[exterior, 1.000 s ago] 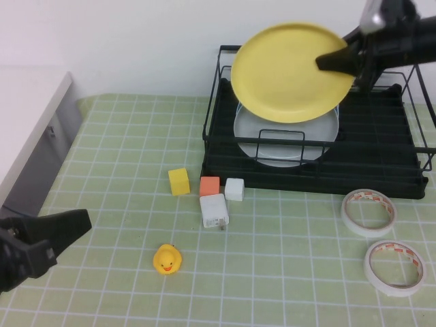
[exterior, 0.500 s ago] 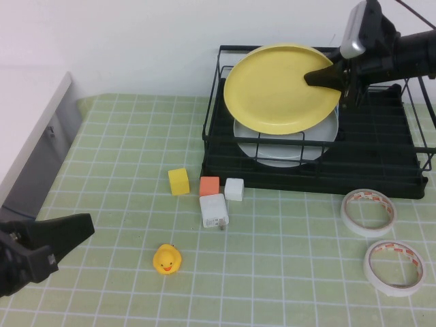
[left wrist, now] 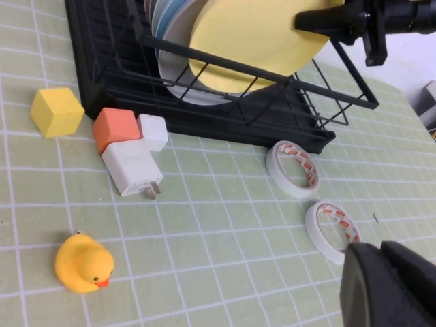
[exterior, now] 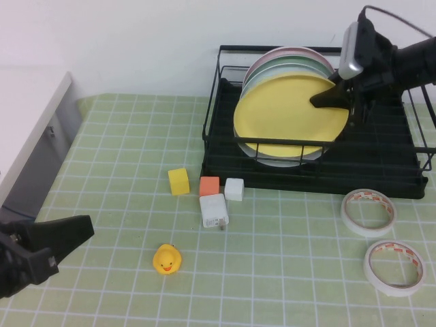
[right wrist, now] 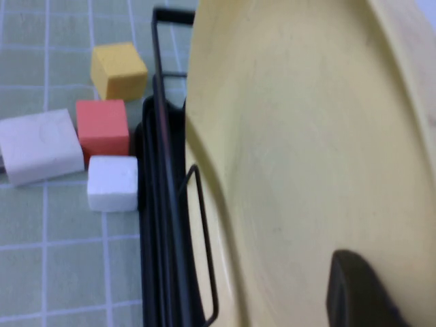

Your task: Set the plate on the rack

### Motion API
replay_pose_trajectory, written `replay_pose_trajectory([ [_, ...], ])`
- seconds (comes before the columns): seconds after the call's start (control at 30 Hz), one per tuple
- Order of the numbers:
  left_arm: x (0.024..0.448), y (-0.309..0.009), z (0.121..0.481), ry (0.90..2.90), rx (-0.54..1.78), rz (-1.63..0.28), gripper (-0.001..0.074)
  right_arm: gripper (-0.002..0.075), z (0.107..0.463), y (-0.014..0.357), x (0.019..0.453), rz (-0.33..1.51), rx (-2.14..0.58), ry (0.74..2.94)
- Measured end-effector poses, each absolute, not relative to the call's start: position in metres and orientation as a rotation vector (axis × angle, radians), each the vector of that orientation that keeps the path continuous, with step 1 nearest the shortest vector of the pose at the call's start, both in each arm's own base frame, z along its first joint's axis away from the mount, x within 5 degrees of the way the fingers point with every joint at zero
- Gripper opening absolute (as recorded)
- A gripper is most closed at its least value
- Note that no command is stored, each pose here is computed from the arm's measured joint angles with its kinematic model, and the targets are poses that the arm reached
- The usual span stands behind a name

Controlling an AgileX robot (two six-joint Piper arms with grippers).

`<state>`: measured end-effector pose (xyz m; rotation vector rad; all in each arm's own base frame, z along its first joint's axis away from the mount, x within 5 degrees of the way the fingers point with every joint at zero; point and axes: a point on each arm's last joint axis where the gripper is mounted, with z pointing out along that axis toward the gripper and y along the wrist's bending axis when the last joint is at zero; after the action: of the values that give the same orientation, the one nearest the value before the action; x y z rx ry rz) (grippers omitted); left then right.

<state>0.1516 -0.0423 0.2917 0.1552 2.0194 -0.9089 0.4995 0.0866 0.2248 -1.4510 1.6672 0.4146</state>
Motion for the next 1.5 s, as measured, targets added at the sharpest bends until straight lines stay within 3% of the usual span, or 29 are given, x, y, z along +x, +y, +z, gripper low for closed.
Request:
replay_pose_trajectory([
  [0.3, 0.151, -0.042, 0.290, 2.038, 0.182, -0.888, -0.0001, 0.0132, 0.221, 0.085, 0.501, 0.431, -1.400, 1.747],
  [0.4, 0.151, -0.042, 0.289, 2.040, 0.185, -0.885, -0.0001, 0.0218, 0.220, 0.085, 0.501, 0.444, -1.384, 1.760],
  [0.57, 0.150, -0.042, 0.289, 2.049, 0.195, -0.877, -0.0001, 0.0428, 0.221, 0.087, 0.499, 0.524, -1.322, 1.815],
  [0.7, 0.150, -0.042, 0.288, 2.052, 0.200, -0.875, -0.0001, 0.0456, 0.235, 0.087, 0.495, 0.547, -1.273, 1.849],
  [0.8, 0.147, -0.042, 0.290, 2.049, 0.210, -0.861, -0.0001, 0.0430, 0.264, 0.083, 0.490, 0.502, -1.234, 1.848],
  [0.9, 0.140, -0.043, 0.290, 2.069, 0.228, -0.832, -0.0001, 0.0355, 0.304, 0.078, 0.477, 0.473, -1.177, 1.859],
  [1.07, 0.126, -0.047, 0.286, 2.152, 0.292, -0.719, -0.0001, 0.0136, 0.372, 0.066, 0.439, 0.456, -1.082, 1.907],
  [1.17, 0.114, -0.046, 0.289, 2.156, 0.306, -0.625, -0.0001, 0.0043, 0.404, 0.062, 0.409, 0.468, -1.101, 1.928],
  [1.3, 0.091, -0.040, 0.297, 2.107, 0.245, -0.522, -0.0001, 0.0013, 0.435, 0.063, 0.374, 0.499, -1.119, 1.916],
  [1.5, 0.056, -0.033, 0.300, 2.002, 0.160, -0.401, -0.0001, 0.0012, 0.451, 0.070, 0.328, 0.587, -1.015, 1.816],
])
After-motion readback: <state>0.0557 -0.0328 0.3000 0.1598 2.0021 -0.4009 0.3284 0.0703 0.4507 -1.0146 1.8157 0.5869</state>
